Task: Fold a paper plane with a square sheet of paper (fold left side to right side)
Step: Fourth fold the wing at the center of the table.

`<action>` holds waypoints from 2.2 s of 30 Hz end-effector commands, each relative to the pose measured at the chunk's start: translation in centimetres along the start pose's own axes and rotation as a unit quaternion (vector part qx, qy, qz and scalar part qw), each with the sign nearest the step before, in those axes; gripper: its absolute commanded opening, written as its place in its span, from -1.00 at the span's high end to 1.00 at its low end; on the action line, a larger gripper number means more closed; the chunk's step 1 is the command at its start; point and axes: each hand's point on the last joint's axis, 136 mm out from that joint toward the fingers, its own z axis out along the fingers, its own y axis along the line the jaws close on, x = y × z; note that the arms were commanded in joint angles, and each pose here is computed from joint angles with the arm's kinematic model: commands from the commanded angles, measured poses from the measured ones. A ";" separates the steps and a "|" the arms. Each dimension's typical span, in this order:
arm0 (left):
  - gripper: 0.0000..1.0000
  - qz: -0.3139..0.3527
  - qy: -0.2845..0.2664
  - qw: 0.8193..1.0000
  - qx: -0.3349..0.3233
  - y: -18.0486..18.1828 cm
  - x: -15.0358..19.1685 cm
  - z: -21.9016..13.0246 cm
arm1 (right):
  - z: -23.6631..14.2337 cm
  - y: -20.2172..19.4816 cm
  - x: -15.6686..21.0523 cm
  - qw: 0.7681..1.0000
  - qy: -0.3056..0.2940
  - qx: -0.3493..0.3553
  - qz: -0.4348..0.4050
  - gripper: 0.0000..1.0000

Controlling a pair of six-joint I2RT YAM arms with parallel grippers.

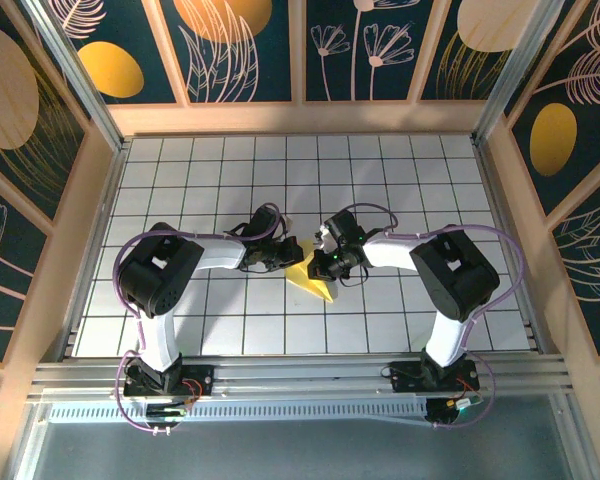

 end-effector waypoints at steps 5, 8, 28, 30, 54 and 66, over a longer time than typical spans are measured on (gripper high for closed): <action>1.00 -0.015 0.011 0.998 -0.064 3.0 0.8 0.5 | -0.4 -2.1 3.8 0.998 0.040 0.028 0.033 1.00; 1.00 -0.016 0.012 0.997 -0.068 3.2 0.8 0.5 | -0.6 -2.4 5.0 0.997 0.051 0.029 0.040 1.00; 1.00 -0.014 0.012 0.997 -0.077 3.5 0.7 0.5 | -1.7 -4.1 8.3 0.995 0.061 0.039 0.070 1.00; 1.00 -0.014 0.013 0.997 -0.078 3.5 0.7 0.6 | -1.7 -4.3 8.7 0.995 0.063 0.038 0.074 1.00; 1.00 -0.006 0.010 0.998 -0.070 3.1 0.4 0.6 | -4.2 -5.6 11.1 0.995 0.036 -0.008 0.098 1.00; 0.59 0.048 -0.071 0.994 0.062 -6.3 -4.2 -4.0 | -9.2 -1.3 1.9 0.994 -0.088 -0.007 -0.068 0.43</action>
